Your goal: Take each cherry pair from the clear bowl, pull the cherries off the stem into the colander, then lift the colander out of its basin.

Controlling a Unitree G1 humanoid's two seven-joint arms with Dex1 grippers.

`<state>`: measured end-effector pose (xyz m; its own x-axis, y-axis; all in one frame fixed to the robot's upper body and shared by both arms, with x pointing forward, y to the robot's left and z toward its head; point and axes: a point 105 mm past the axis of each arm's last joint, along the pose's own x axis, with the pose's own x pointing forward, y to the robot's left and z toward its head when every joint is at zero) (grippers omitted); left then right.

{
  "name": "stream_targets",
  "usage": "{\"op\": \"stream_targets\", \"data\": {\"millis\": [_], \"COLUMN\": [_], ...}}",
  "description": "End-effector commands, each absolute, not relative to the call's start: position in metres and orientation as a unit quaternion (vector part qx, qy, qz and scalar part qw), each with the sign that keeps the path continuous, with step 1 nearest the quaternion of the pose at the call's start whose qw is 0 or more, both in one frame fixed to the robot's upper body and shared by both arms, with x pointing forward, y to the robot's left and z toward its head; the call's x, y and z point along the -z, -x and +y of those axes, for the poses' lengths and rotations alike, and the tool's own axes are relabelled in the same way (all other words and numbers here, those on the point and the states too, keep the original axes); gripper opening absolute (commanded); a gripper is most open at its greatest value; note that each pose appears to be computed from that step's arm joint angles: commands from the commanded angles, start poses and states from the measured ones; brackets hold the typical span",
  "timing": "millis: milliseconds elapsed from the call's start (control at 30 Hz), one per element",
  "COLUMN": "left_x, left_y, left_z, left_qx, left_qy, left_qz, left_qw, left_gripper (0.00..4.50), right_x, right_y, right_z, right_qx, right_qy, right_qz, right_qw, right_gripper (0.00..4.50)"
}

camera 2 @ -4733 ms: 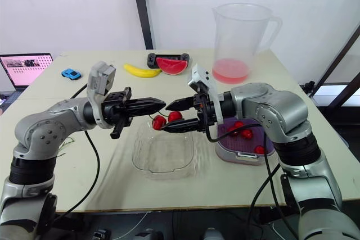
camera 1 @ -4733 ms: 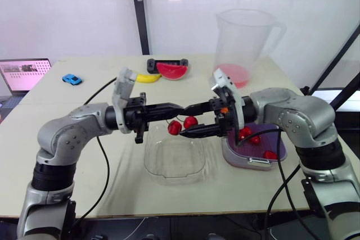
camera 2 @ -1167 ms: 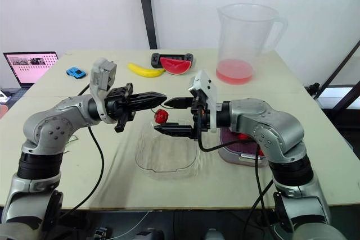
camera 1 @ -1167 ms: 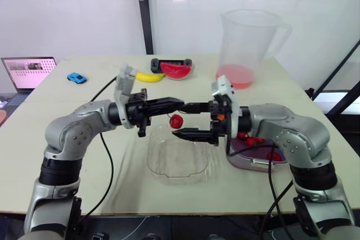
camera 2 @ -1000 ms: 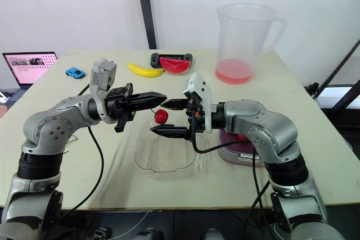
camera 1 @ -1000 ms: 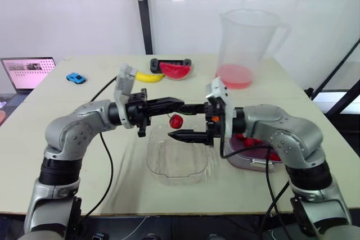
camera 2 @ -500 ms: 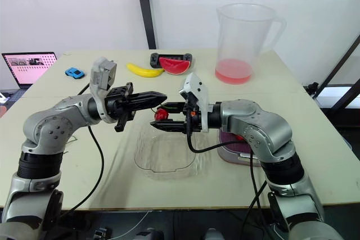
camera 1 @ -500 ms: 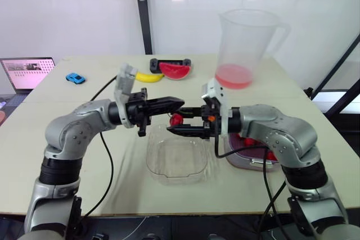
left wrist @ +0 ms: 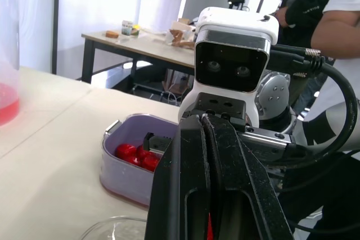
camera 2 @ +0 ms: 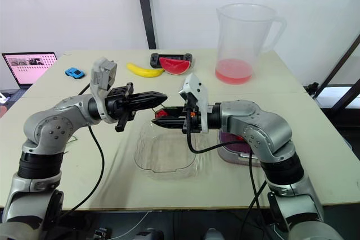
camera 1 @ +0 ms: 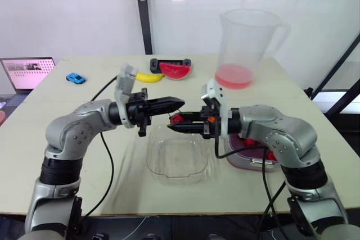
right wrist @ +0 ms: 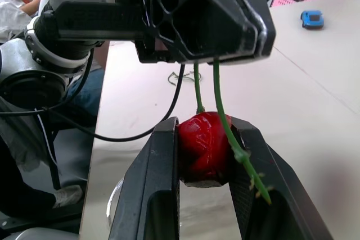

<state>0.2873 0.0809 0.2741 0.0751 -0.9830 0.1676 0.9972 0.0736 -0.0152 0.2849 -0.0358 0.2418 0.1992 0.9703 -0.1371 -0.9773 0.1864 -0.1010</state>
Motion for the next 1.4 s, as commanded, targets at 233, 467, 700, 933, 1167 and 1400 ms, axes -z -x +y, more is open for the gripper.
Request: {"op": "stream_targets", "data": {"millis": [233, 467, 700, 933, 1167, 1400], "left_x": [-0.284, -0.281, -0.273, -0.27, -0.268, -0.267], "left_y": [-0.284, -0.282, -0.281, -0.28, -0.279, -0.279], "left_z": [0.085, 0.087, 0.093, 0.092, 0.096, 0.103], "left_qx": [0.675, 0.672, 0.665, 0.664, 0.659, 0.649], "left_qy": [0.042, 0.045, 0.05, 0.05, 0.049, 0.045], "left_qz": [-0.074, -0.07, -0.061, -0.058, -0.053, -0.048], "left_qw": [0.733, 0.736, 0.742, 0.744, 0.748, 0.758], "left_gripper": [0.0, 0.0, 0.0, 0.0, 0.0, 0.0], "right_x": [-0.232, -0.255, -0.235, -0.202, -0.246, -0.326], "right_y": [-0.284, -0.288, -0.3, -0.302, -0.297, -0.267], "right_z": [-0.064, -0.136, -0.22, -0.227, -0.226, -0.19], "right_qx": [-0.622, -0.559, -0.452, -0.447, -0.461, -0.582], "right_qy": [0.054, 0.126, 0.274, 0.3, 0.27, 0.155], "right_qz": [0.059, 0.089, 0.192, 0.236, 0.188, 0.027], "right_qw": [0.779, 0.815, 0.826, 0.809, 0.824, 0.798], "right_gripper": [1.01, 1.01, 1.01, 2.04, 4.49, 4.49]}}
